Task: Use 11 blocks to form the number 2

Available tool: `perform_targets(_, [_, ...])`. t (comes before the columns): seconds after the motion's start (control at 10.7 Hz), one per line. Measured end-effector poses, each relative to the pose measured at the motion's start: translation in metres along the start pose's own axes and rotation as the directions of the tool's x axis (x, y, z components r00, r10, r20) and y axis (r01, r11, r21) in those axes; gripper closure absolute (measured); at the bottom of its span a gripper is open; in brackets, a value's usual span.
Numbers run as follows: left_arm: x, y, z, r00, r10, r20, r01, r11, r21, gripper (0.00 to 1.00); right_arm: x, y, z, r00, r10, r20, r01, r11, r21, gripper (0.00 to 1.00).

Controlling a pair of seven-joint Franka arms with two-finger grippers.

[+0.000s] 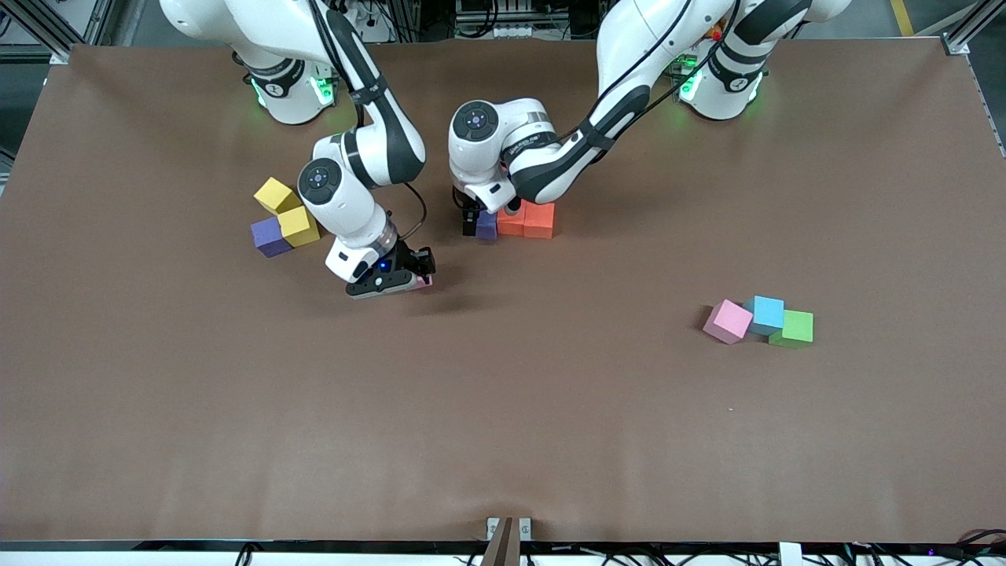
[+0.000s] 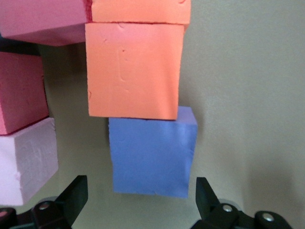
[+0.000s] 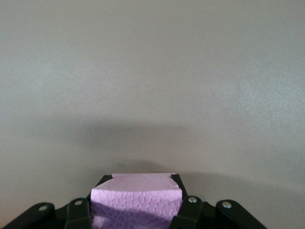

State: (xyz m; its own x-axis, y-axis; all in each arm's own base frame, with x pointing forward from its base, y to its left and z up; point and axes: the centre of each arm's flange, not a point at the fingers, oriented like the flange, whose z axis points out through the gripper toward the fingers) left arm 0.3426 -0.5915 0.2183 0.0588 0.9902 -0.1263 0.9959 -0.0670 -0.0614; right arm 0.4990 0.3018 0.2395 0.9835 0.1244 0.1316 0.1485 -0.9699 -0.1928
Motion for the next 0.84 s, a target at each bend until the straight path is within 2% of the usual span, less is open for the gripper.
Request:
perform_targets(0.47, [-0.010,0.007,-0.060,0.999,0.010,0.048,-0.006,0.996,-0.084,0.00,0.000,0.000,0.000,1.000,0.013,-0.001,-0.013,1.000,0.001,0.44])
perform_targets(0.84, [0.002,0.028,-0.113,0.997,0.063,0.041,-0.057,0.988,-0.147,0.00,-0.011,-0.022,0.015,0.998,0.052,-0.031,-0.052,0.999,-0.012,0.44])
